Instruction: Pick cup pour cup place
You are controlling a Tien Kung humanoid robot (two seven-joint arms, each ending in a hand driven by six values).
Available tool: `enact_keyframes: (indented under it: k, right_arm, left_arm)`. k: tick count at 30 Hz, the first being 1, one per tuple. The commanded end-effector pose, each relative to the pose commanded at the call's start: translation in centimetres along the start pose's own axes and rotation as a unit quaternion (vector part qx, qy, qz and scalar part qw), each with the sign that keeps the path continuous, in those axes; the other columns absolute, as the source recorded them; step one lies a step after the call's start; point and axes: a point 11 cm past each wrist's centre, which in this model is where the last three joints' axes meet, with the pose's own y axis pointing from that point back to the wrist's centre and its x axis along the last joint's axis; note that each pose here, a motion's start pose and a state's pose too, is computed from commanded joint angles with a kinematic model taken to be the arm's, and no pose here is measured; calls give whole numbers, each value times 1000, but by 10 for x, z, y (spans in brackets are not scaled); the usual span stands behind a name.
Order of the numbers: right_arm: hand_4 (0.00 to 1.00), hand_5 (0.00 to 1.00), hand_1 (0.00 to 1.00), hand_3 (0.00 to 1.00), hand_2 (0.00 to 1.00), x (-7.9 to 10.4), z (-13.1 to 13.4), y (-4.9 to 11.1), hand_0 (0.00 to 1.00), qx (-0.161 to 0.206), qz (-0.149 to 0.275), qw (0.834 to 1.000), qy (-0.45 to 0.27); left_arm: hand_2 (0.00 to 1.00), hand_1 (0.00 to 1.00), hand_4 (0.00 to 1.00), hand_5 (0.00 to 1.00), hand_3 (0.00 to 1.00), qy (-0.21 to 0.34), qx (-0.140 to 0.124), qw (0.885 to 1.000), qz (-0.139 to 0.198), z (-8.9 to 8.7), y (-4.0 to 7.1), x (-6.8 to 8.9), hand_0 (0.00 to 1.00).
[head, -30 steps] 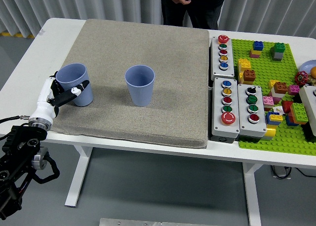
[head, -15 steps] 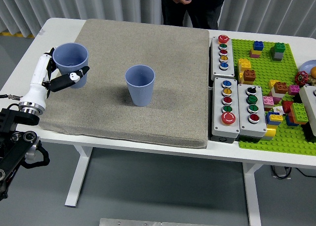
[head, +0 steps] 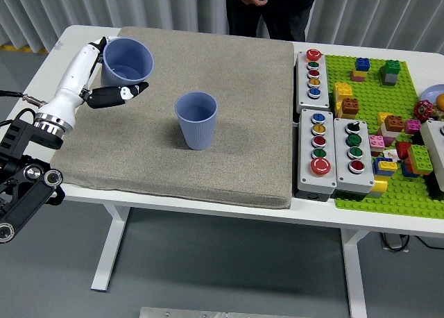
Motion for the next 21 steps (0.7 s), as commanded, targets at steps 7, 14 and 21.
enact_keyframes:
  k: [7,14,21]
  right_arm:
    - [319,296,686,698,734,-2,-5,1,721,5,-1,1000,-2]
    - [319,297,686,698,732,-3,-8,1,721,7,-2,1000,-3]
    - [320,296,687,697,732,-4,-10,2,721,9,-3,1000,-3]
  left_arm:
    - [556,527,688,98,572,-70,-28,997,-10,16,-8,0,569]
    - [557,527,687,98,573,-114,-48,992,-19,28,-14,-4,570]
    - [557,527,686,99,575,-154,-63,986,-31,36,-17,-11,571]
